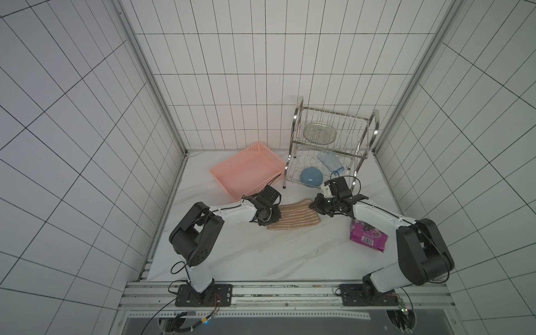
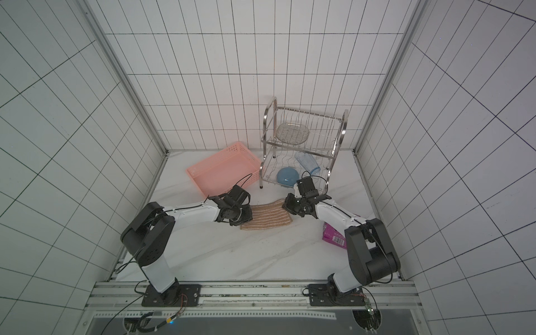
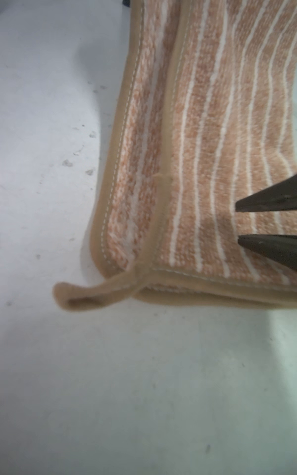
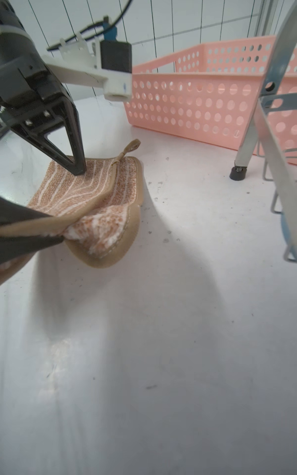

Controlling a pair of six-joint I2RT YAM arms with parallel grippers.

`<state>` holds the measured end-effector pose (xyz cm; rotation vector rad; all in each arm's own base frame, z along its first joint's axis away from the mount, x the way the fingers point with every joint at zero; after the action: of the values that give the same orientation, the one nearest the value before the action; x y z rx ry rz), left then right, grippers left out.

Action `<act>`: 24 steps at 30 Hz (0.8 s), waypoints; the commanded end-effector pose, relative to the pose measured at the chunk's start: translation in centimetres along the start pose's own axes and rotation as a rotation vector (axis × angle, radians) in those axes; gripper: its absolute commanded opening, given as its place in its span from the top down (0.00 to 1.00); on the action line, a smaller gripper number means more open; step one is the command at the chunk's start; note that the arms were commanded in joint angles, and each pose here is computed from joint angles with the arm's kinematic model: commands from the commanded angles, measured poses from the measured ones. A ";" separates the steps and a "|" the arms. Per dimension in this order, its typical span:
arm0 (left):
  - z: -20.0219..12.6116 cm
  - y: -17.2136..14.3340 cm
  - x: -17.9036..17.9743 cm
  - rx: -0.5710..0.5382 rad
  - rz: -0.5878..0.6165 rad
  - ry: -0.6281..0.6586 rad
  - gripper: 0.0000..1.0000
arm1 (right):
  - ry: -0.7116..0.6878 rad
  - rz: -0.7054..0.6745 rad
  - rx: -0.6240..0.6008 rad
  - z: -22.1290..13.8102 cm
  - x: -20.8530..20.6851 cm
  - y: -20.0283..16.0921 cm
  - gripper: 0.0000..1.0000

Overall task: Fold the square dishcloth
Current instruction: Fold the cleaning item at the center of the board.

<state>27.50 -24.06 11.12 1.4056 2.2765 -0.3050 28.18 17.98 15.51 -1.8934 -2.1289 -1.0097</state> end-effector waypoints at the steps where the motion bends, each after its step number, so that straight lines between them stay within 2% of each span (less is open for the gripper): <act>1: -2.5 0.2 -1.3 -0.029 0.001 -0.062 0.80 | -0.185 -0.041 0.059 -0.7 0.3 -0.7 0.96; 6: -5.8 0.6 -1.5 -0.114 -0.011 -0.087 0.79 | -0.307 -0.126 0.088 -0.5 2.0 -0.6 0.97; 10: -6.8 1.5 0.6 -0.128 -0.100 -0.101 0.78 | -0.376 -0.171 0.108 -0.1 2.9 -0.4 0.96; 18: -3.6 1.1 4.8 -0.051 -0.154 -0.019 0.78 | -0.474 -0.264 0.156 1.6 5.6 -0.2 0.96; 24: -1.8 0.6 5.1 0.016 -0.165 -0.051 0.84 | -0.495 -0.305 0.173 2.6 7.1 -0.5 0.96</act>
<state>25.05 -18.14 10.15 1.2191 2.4193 -0.3402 27.47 25.16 16.89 -1.9201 -2.6747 -0.4846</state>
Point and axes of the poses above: each gripper's point midway between its finger pads, its own z axis out along the fingers, its own x axis along the line the jaws close on, y = z × x, the point moved 8 cm from there along -z, back along the fingers, and after that the axes turned 15 degrees about -z, right-handed, at the moved point
